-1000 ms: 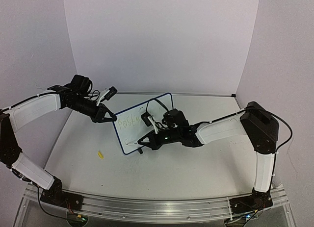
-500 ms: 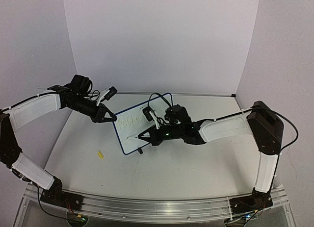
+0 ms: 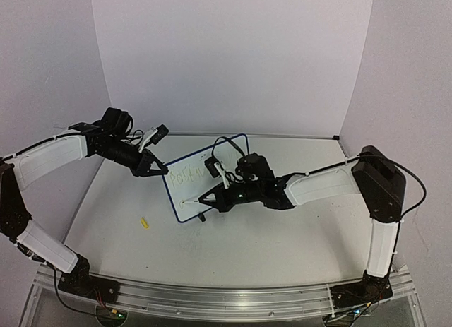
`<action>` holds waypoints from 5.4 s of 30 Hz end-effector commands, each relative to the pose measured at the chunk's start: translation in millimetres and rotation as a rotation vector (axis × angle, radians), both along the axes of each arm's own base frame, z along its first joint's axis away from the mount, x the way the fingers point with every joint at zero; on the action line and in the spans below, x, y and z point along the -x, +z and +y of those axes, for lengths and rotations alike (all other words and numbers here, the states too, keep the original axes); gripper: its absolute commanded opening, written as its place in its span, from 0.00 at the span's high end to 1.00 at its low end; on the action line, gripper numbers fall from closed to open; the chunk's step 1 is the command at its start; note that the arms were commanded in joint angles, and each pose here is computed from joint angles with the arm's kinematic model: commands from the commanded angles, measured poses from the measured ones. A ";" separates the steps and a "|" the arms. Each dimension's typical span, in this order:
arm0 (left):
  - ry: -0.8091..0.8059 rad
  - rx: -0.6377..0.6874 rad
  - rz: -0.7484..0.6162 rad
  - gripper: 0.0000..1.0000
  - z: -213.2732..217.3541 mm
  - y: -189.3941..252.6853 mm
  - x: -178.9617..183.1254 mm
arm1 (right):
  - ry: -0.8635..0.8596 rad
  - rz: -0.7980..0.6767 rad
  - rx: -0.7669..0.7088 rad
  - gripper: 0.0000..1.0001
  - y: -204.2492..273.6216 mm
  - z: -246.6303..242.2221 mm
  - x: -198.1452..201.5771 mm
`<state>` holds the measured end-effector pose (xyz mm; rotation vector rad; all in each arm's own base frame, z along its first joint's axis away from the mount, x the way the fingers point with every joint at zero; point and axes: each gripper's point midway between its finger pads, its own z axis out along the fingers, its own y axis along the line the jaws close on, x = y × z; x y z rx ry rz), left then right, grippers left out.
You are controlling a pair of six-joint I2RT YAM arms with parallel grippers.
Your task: Write a sentence on the whiteboard
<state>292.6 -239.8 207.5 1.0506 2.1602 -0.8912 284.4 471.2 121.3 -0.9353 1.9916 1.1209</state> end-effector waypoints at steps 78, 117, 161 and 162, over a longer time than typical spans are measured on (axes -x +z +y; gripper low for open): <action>-0.017 0.002 0.027 1.00 -3.5 -0.1 2.8 | -0.067 0.050 -0.035 1.00 -13.3 -12.0 -21.5; -0.019 0.002 0.029 1.00 -3.5 -0.2 3.2 | -0.107 -0.020 -0.075 1.00 23.9 -32.8 -15.2; -0.021 -0.001 0.043 1.00 -4.3 -4.0 2.8 | -0.011 0.008 -0.052 1.00 8.7 -16.1 -14.5; -0.020 -0.001 0.043 1.00 -4.1 -4.1 2.7 | -0.011 0.009 -0.051 1.00 8.2 -16.0 -14.4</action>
